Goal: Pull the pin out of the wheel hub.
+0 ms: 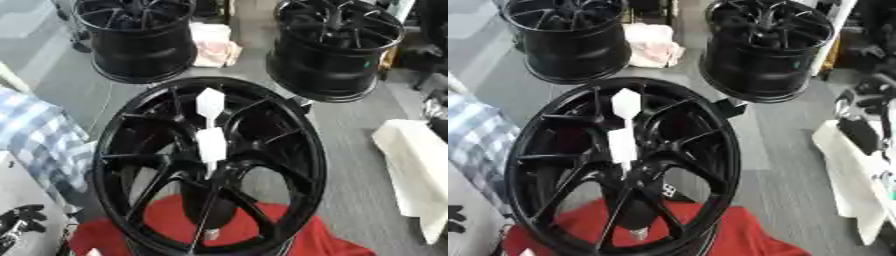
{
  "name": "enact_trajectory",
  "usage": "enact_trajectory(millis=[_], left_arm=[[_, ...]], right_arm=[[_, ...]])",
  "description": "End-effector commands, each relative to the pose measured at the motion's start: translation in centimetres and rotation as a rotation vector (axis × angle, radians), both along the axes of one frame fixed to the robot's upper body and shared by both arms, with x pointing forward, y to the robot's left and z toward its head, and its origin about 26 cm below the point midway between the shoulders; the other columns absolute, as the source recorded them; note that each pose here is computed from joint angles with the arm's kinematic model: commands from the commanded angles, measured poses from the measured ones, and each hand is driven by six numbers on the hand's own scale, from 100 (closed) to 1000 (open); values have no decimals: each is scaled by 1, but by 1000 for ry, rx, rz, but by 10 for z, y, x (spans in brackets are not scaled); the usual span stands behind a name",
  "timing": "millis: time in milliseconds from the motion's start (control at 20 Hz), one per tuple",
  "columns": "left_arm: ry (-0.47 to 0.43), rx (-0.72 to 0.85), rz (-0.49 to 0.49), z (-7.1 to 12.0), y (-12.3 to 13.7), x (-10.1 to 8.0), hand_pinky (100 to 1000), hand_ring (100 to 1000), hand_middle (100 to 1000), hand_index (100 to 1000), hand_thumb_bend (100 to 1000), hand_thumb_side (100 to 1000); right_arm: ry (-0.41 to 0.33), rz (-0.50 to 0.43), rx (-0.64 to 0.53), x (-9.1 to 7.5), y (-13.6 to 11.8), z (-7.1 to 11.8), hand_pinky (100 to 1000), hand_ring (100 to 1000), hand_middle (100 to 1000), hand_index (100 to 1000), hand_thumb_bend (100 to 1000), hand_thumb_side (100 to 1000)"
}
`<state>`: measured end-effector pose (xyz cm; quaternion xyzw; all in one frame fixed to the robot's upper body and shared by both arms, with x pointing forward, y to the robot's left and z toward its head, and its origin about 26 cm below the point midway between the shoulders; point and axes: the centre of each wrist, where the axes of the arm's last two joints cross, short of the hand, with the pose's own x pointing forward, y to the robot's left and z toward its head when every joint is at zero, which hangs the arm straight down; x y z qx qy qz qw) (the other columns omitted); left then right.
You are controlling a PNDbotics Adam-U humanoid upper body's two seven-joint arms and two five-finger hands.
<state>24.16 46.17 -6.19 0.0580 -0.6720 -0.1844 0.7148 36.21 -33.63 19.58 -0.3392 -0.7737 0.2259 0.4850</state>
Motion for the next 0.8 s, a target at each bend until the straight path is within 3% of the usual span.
enact_trajectory(millis=[50, 200, 350, 550, 800], left_arm=[[-12, 52, -8, 16, 13, 3, 770, 583, 604, 794, 119, 672], [-7, 56, -15, 17, 13, 4, 770, 583, 604, 794, 119, 673], [-1, 59, -20, 18, 13, 4, 770, 583, 604, 794, 118, 673], [5, 62, -24, 18, 12, 3, 770, 583, 604, 794, 119, 673], [7, 63, -33, 17, 11, 4, 770, 583, 604, 794, 118, 673]], right_arm=[[39, 170, -113, -5, 10, 58, 735, 738, 754, 894, 100, 530], [151, 341, -185, -1, 33, 91, 748, 760, 787, 905, 100, 535], [277, 477, -266, 10, 60, 108, 769, 798, 828, 922, 134, 548], [419, 599, -386, 28, 101, 116, 782, 825, 859, 937, 164, 560], [517, 673, -517, 50, 150, 114, 786, 827, 859, 941, 176, 574]])
